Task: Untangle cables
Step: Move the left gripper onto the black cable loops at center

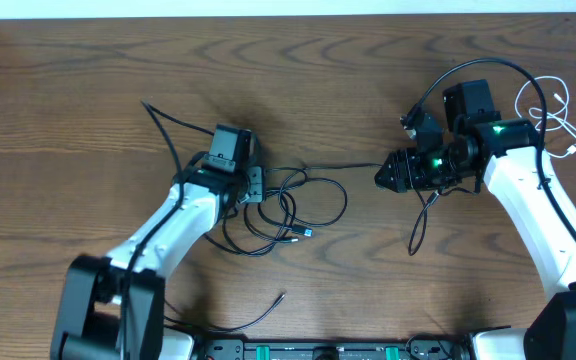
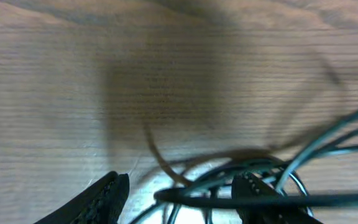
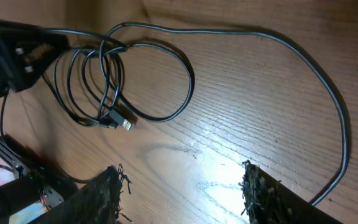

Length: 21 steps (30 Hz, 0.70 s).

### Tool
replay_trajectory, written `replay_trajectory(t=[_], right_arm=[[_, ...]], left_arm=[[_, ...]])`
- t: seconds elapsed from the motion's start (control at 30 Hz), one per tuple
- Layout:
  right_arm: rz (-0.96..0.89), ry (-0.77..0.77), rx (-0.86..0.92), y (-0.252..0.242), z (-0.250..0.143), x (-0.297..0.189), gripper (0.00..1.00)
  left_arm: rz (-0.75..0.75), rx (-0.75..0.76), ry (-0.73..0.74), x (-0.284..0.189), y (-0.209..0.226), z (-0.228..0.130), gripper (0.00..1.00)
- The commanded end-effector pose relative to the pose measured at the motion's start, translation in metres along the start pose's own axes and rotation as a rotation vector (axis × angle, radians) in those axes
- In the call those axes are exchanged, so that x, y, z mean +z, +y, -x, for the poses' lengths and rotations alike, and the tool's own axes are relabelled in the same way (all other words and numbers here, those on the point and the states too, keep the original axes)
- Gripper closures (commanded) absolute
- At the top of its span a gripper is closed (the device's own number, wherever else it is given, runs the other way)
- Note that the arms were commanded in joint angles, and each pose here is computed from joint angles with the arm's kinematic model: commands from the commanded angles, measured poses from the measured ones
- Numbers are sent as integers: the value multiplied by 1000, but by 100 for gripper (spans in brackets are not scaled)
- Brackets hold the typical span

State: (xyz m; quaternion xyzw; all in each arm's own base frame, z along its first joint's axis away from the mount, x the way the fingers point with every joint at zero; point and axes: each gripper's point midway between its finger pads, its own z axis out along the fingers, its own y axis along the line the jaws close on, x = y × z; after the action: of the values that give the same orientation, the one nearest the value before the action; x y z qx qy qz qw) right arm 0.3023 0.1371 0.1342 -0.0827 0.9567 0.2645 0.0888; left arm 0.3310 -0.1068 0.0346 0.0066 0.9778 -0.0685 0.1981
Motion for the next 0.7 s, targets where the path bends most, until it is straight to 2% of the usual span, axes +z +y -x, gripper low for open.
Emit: replay_trajectory(t=[0.0, 0.13, 0.17, 0.23, 0.3, 0.47, 0.67], right_arm=[[3, -26, -19, 8, 4, -7, 39], [4, -25, -19, 8, 4, -7, 39], [4, -24, -19, 8, 3, -6, 39], [4, -22, -18, 7, 3, -6, 39], [4, -18, -14, 7, 1, -5, 39], [47, -15, -2, 12, 0, -2, 35], [208, -21, -20, 39, 2, -3, 30]], left_arm=[[9, 18, 18, 11, 2, -4, 41], [-15, -15, -60, 11, -4, 15, 42], [-19, -21, -75, 11, -5, 18, 47], [-27, -40, -88, 10, -7, 22, 73], [-53, -55, -81, 8, -11, 21, 91], [-195, -152, -41, -7, -34, 16, 92], [-305, -304, -93, -46, -45, 32, 92]])
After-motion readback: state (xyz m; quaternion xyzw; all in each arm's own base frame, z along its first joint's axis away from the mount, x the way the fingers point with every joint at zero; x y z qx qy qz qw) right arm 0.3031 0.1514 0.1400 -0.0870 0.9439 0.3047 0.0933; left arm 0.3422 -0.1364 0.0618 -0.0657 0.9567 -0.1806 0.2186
